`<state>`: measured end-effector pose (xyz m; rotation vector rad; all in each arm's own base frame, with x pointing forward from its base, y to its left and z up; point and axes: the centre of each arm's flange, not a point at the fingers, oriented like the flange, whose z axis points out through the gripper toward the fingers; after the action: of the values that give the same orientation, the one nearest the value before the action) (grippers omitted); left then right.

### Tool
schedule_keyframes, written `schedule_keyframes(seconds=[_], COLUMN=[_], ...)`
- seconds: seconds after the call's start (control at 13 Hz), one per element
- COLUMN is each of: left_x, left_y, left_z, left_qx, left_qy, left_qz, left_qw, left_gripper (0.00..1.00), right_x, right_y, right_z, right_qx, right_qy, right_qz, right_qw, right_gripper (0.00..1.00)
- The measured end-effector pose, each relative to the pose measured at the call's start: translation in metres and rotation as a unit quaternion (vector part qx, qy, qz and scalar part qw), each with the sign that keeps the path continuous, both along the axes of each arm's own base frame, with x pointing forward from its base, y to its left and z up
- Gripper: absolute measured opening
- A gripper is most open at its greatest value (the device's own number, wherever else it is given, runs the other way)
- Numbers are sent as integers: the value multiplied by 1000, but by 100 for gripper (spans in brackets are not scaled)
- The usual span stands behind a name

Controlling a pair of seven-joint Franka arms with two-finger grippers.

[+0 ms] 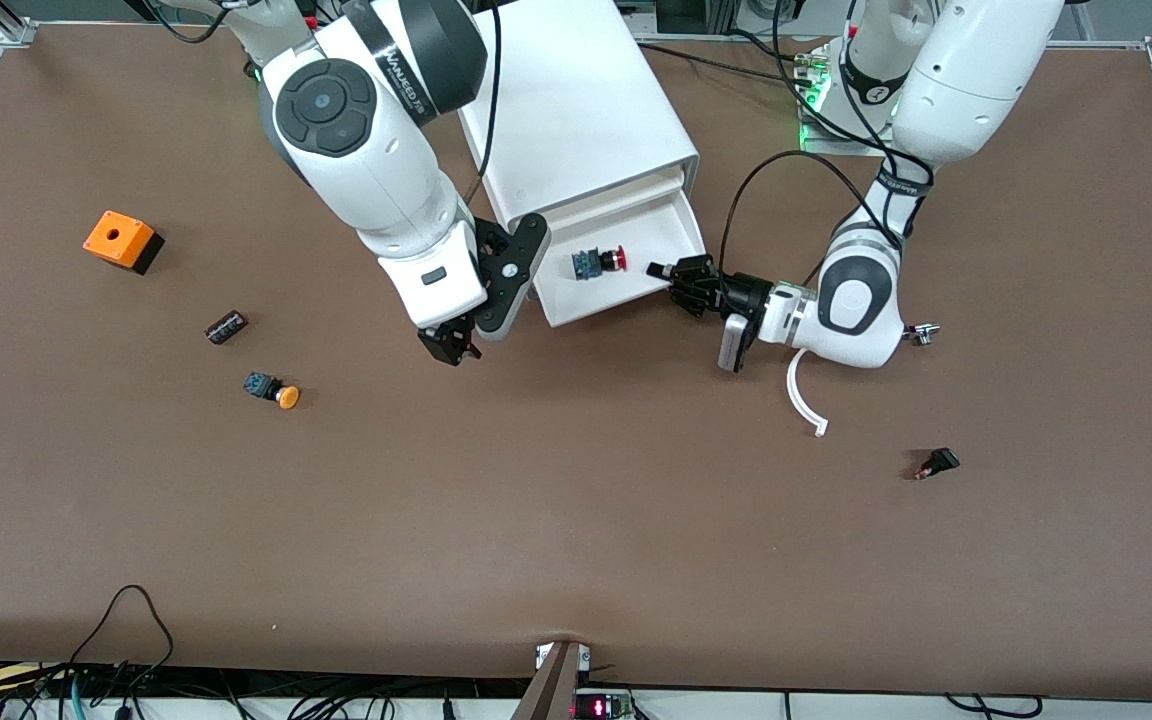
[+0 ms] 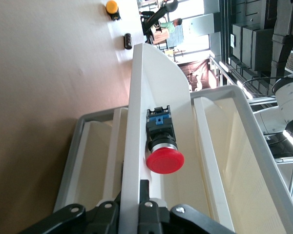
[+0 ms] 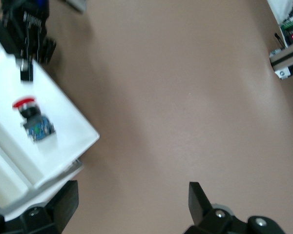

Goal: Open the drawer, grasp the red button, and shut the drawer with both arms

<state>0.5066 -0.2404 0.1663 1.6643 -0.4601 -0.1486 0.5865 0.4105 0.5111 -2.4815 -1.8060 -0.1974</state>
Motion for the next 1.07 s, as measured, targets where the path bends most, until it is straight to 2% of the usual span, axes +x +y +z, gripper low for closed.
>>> schedule_keyframes(seconds=[0.15,0.31,0.38,0.61,0.84,1.0,1.07], left_x=[9,14,18,27,30,35,37], left_y=[4,8,10,18,19,22,22], left_z=[0,1,3,6,7,5,6], left_qx=[1,3,4,10,12,18,18], left_qy=[1,1,-2,-1,0,-5,-8], left_qz=[5,9,11,20,22,27,28], left_qw=[1000,1000,1000,1000,1000,999,999], left_gripper=[9,9,9,9,9,23,34], right_x=[-18,-43,-46,-28,-22,-37,-43], right_y=[28,61,65,46,58,84,92], right_z=[-11,-17,-15,-16,-56,-74,-76], right_qx=[-48,-67,-68,-71,-77,-70,-69], right_qy=[-23,-35,-37,-41,-34,-28,-27], right_qz=[46,77,81,76,118,141,149], right_qw=[998,994,994,994,989,987,986], right_gripper=[100,100,100,100,100,100,100])
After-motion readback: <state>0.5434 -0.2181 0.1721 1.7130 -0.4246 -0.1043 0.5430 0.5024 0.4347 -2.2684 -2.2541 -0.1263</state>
